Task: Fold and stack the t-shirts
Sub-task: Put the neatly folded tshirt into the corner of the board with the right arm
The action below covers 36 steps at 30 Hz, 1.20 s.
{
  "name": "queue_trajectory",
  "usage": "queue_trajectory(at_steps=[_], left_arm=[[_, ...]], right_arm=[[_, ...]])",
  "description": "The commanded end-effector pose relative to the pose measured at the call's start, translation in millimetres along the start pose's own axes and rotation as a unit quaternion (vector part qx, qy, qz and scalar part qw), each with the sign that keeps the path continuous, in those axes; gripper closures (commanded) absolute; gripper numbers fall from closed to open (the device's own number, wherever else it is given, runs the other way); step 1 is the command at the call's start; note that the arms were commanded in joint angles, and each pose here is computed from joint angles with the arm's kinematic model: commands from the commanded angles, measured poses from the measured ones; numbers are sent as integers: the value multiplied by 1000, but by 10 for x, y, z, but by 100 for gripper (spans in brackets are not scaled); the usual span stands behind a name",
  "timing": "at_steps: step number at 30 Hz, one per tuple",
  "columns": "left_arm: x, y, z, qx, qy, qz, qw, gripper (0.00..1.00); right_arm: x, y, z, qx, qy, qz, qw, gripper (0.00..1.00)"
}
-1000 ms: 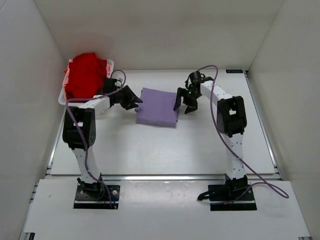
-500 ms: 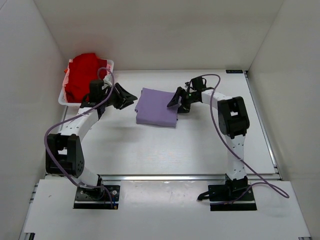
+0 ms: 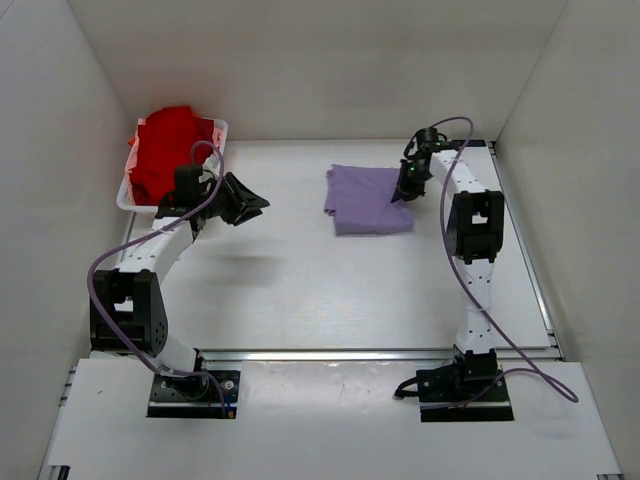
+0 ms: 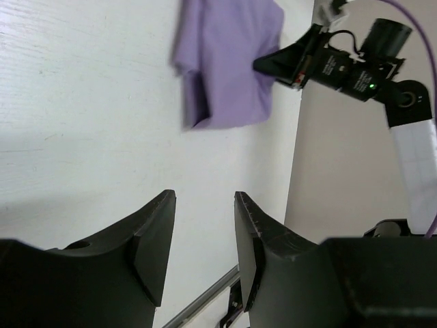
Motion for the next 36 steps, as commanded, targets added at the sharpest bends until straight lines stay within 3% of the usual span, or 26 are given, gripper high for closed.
queue_trajectory(at_steps=[1,4,10,12,16,23,27,34,36], left_arm=[[54,37,-141,-28,-15,3,999,49],[21,52,-143,-27,-20,10,999,50],[-24,67,-167,-23,-26,12,999,49],[-46,45,-163,-25,-25,21,999,50],[-78,72,-159,-32,-22,31,999,50],[-182,59,-151,-26,-13,47,998,50],[-243,13,-163,-27,-10,54,998,50],[-241,-48,-178,-35,3,66,997,50],[-217,-32,-197,-37,6,64,997,50]], right_arm=[[383,289,-574,83,-220,-60,970,99],[438,514,-811,141,-314,-84,935,100],[519,882,-1258,204,-418,-140,874,100],[586,1011,-1400,196,-432,-168,864,100],[735,1238,-1745,165,-442,-208,857,100],[655,1400,-2206,144,-379,-228,885,100],[545,1429,-2242,148,-361,-234,891,100],[466,1507,-2252,163,-376,-244,879,100],[469,1498,-2253,162,-377,-241,879,96]])
Point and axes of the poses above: each gripper's point midway between its finger pads, its own x axis back along the fingers, its own z axis along the line the jaws close on, y = z × x, the point moved 9 cm from there along x, back along the fingers, and after that the axes turned 9 degrees about -x, right-handed, at the moved point
